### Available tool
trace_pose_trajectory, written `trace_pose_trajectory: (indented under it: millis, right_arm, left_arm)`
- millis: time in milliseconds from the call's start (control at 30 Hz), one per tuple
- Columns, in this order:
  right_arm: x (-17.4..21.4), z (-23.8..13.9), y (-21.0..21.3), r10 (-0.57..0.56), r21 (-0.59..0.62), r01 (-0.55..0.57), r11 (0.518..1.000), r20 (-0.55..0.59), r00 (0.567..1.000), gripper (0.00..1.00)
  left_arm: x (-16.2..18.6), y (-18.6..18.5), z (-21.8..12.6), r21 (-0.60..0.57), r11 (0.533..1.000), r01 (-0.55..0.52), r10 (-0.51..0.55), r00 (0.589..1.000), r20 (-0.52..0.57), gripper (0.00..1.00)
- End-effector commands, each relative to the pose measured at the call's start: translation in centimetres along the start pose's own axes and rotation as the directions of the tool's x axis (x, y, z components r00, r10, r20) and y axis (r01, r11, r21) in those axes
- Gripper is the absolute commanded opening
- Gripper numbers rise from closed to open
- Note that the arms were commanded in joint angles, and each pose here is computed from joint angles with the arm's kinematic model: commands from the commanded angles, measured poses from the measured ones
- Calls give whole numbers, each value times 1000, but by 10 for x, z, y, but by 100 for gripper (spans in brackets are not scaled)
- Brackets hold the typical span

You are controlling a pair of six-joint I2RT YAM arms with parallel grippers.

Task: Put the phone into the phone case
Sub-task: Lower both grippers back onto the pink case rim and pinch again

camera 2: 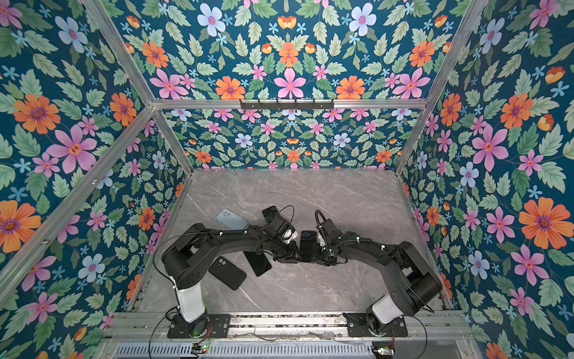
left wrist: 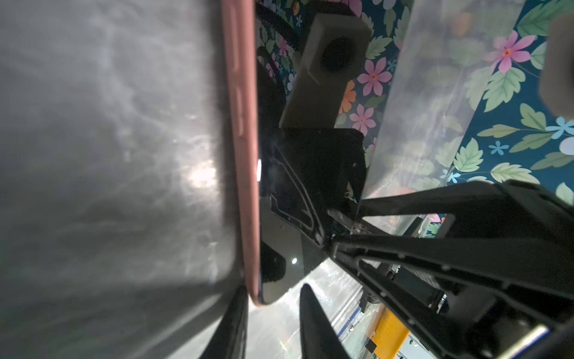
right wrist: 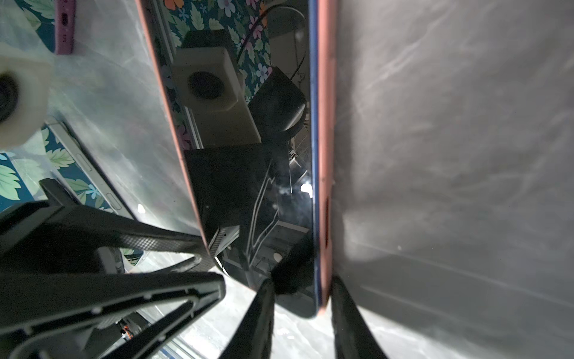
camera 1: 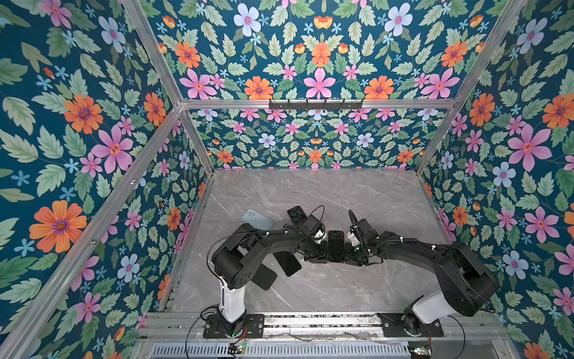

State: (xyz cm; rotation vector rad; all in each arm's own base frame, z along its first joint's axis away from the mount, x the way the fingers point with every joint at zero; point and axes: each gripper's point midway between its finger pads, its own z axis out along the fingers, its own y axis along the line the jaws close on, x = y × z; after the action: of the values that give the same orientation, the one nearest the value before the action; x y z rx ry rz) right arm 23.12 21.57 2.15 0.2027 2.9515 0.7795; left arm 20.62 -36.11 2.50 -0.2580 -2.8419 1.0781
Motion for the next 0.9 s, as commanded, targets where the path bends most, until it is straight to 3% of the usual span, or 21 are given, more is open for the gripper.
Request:
trace_pose_trajectory:
  millis: [0,500,700,867]
  right_arm:
    - [2,7,3,5,-15,-6,1000,-11,1000,29]
    - [3,6,2,7,-14,-8,1000,-9,1000,13]
    - [0,-9,5,-19,6,19,1000,21,1000,15]
    - [-10,-25,6,-59,53,55,997,69,996,27]
  left_arm:
    - [-2,6,3,-28,1000,-1,2,1000,9,29]
    - [-5,3,2,-24,1000,-7,7,1000,21,16]
    - [-11,2,-11,-71,997,-28,32,998,52,17]
    - [-35,3,-25,-106,993,-46,57,993,99,25]
